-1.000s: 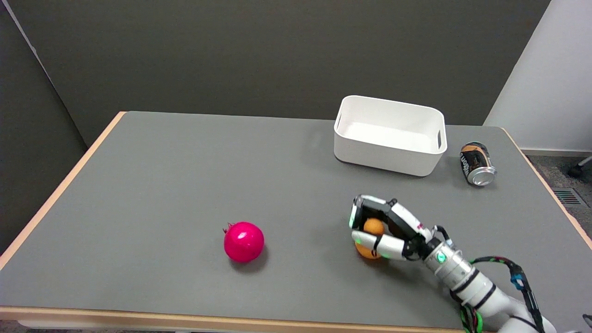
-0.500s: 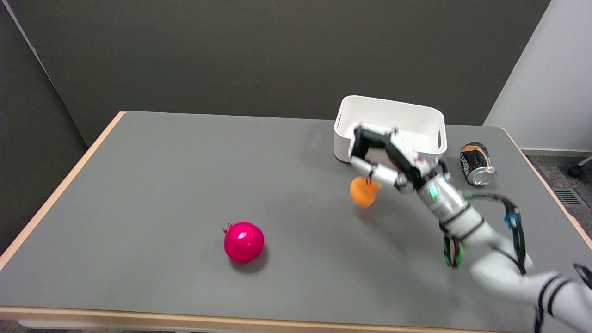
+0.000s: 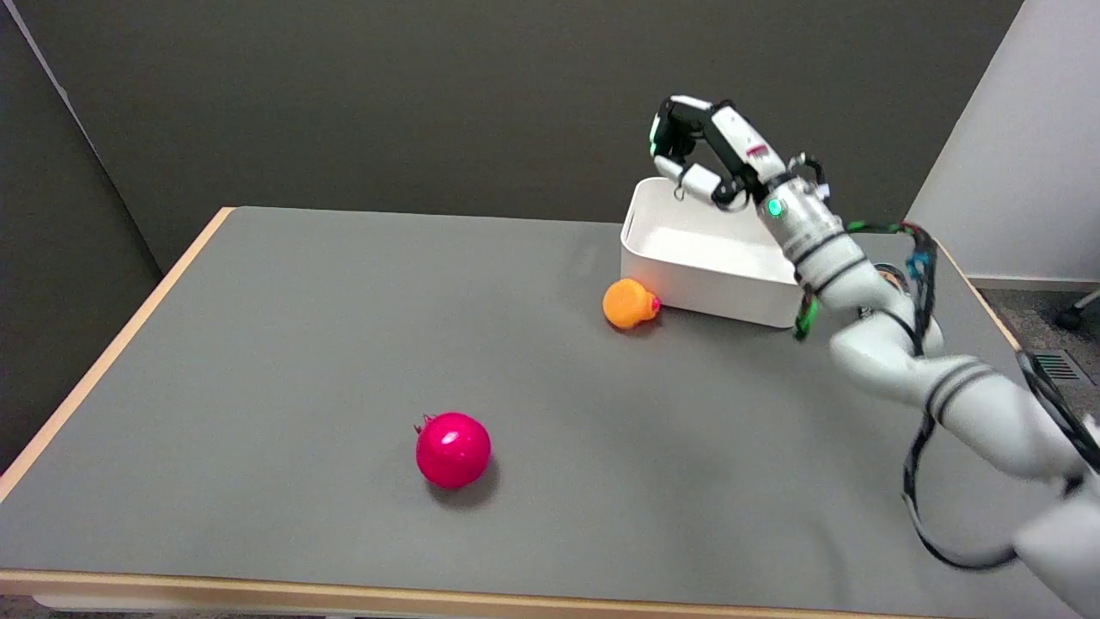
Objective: Pick up the yellow duck.
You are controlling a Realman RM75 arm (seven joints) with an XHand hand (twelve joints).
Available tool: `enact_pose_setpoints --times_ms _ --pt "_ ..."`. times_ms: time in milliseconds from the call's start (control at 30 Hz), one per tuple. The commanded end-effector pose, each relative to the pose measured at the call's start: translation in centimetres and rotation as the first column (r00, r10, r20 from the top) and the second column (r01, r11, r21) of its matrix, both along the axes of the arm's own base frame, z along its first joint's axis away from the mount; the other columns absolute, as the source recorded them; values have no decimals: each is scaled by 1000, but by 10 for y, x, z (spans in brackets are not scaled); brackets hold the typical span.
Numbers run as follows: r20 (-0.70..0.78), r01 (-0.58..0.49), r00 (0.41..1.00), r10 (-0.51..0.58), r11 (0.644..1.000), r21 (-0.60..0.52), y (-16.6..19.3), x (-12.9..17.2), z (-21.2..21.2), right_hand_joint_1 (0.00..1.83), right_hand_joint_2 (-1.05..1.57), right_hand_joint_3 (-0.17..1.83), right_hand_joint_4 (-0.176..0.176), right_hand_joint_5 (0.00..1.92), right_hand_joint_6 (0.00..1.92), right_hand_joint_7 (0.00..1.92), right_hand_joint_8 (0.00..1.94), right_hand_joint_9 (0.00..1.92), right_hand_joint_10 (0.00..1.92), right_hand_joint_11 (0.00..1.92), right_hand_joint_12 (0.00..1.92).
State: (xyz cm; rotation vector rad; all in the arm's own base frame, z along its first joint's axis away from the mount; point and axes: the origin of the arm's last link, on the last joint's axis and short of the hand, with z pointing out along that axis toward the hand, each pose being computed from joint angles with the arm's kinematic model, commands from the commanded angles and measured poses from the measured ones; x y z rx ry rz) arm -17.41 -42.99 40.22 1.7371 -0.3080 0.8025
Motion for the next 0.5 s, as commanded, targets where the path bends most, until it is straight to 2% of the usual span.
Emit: enact_pose_setpoints --times_ms 33,100,200,267,500 --pt "-178 108 972 -152 966 -236 -90 41 24 1304 1279 59 -143 464 1707 700 1406 657 1691 360 1866" --pt "-184 97 973 -137 973 -210 -80 38 22 1302 1306 7 -141 456 1713 689 1415 646 1697 356 1838" --pt "-186 99 973 -135 977 -190 -59 28 23 1306 1275 58 -143 476 1709 715 1411 642 1663 364 1899" --pt "-197 94 972 -125 982 -161 -46 25 17 1307 1271 57 -148 501 1722 747 1434 599 1602 367 1871" --pt "-223 11 974 -28 997 -77 11 46 4 1313 1268 50 -158 501 1700 763 1426 609 1586 386 1866"
